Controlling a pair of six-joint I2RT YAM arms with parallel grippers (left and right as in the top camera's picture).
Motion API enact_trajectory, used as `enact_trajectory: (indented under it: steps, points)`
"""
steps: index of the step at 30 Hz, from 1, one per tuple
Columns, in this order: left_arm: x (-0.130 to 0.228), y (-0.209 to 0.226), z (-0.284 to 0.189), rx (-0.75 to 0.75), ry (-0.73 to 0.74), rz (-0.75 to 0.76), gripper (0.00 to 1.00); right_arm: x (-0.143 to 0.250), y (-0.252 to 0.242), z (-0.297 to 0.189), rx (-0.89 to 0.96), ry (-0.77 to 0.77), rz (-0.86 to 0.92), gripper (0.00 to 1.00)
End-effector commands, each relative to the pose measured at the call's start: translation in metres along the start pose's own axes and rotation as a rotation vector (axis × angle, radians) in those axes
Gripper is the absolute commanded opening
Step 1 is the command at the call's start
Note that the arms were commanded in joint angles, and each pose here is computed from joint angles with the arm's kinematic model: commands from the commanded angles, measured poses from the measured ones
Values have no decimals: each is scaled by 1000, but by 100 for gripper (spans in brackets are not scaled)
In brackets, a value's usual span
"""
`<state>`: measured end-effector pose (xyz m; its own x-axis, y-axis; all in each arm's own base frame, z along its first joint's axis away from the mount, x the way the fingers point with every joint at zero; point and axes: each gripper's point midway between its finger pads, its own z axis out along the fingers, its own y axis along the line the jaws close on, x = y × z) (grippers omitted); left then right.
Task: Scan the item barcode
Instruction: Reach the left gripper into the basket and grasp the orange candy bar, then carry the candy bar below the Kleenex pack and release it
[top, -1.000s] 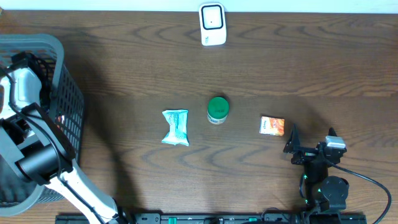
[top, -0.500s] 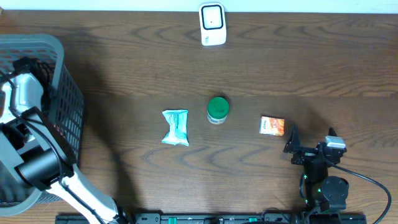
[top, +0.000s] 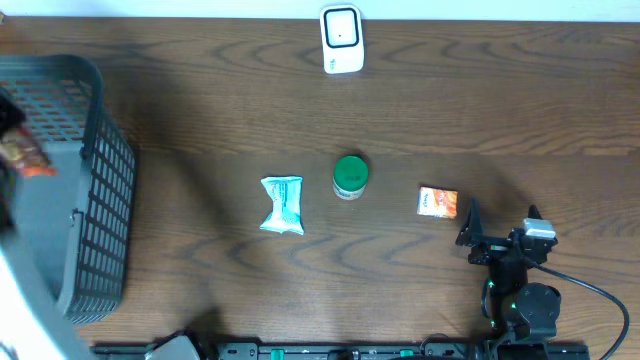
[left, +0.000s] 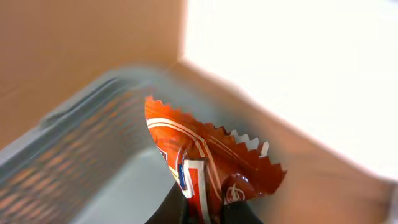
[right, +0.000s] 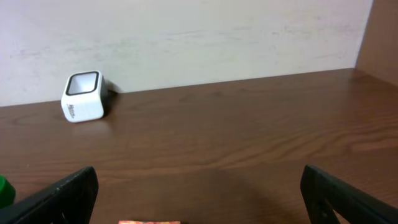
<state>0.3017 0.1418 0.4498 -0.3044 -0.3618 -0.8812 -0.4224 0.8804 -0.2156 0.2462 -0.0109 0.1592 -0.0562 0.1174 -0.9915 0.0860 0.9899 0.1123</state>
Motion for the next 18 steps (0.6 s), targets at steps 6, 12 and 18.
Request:
enact_trajectory:
  steps: [6, 12, 18]
  points:
    - [93, -219, -121, 1236, 357, 145, 7, 1, -1, 0, 6, 3, -14, 99]
    - [201, -286, -110, 1480, 633, 322, 7, 1, -1, 0, 6, 3, -14, 99]
    - [281, -345, -109, 1860, 730, 400, 7, 1, -1, 0, 6, 3, -14, 99]
